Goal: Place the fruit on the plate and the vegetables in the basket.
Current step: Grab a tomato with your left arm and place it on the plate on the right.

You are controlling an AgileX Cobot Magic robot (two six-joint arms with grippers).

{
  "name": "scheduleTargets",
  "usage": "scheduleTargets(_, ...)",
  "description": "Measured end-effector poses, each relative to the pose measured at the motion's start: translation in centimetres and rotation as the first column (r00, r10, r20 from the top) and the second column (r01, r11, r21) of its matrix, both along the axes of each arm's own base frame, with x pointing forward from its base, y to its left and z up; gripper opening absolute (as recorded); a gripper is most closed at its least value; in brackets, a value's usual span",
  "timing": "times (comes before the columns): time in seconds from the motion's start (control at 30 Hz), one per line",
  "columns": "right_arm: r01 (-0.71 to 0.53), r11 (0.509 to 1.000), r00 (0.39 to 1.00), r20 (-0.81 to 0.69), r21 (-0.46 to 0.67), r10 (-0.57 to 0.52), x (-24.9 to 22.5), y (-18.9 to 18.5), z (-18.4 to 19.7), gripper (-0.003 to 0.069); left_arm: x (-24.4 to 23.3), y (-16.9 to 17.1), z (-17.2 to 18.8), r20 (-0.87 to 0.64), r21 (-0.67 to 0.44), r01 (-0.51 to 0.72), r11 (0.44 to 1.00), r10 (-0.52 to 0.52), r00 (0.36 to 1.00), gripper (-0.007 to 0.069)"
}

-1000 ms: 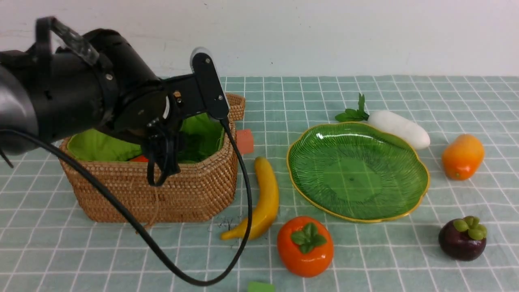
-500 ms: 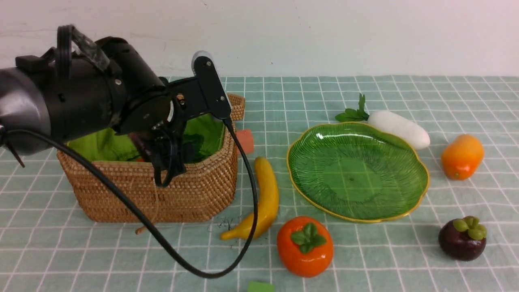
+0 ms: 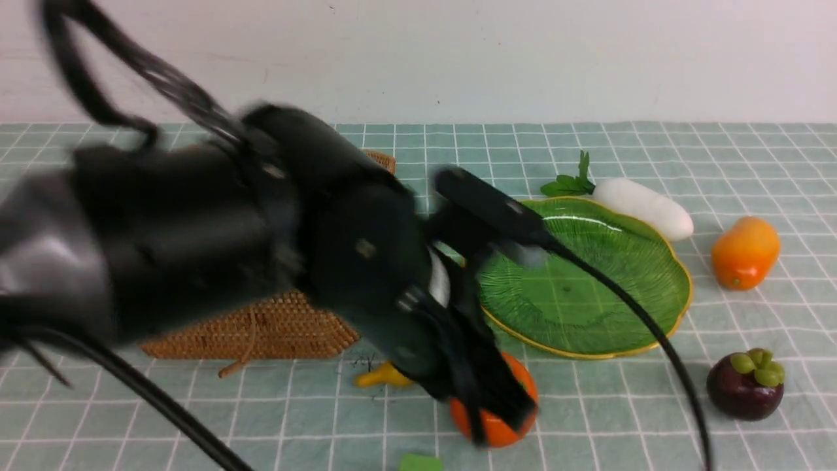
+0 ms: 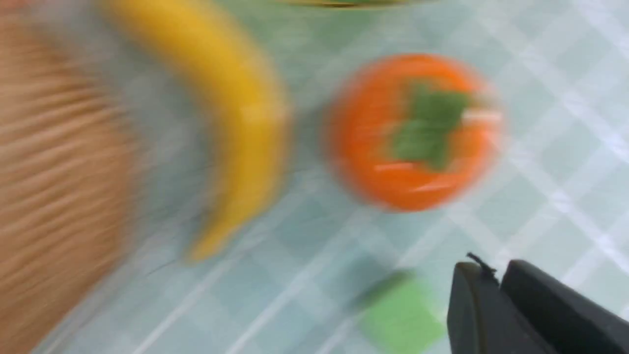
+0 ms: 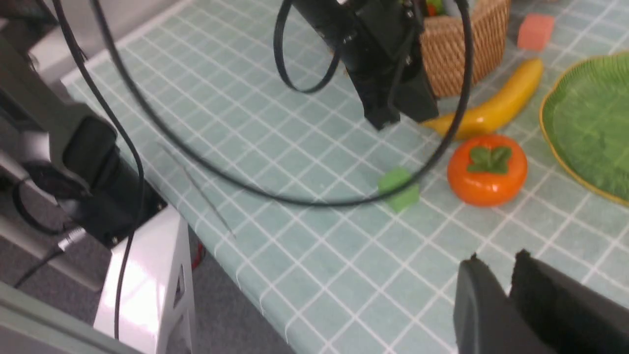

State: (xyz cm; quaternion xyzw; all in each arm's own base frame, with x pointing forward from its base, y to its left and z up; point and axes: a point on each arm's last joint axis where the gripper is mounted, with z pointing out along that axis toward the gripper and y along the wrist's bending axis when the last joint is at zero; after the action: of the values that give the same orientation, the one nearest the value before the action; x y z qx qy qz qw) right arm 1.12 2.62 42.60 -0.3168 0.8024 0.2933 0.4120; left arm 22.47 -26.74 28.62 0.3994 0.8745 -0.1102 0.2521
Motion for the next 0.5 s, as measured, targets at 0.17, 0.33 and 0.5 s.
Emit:
scheduleTargets(0.17,0.006,0.999,0.999,-0.04,-0.04,-0.008,-0.1,-0.2,-0.4,0.0108,-0.5,-4.0,-4.2,0.085,0.087,0.186,0.979,-0.193,0.977,0.0255)
scheduleTargets(0.33,0.009,0.999,0.999,-0.042,-0.039,-0.011,-0.1,-0.2,-0.4,0.0108,1.1,-5.5,-7.8,0.18,0.184,0.23,0.956,-0.263,0.948,0.0504)
scheduleTargets(0.5,0.011,0.999,0.999,-0.042,-0.039,-0.012,-0.1,-0.2,-0.4,0.0108,2.3,-6.2,-10.3,0.231,0.252,0.229,0.94,-0.289,0.929,0.0565)
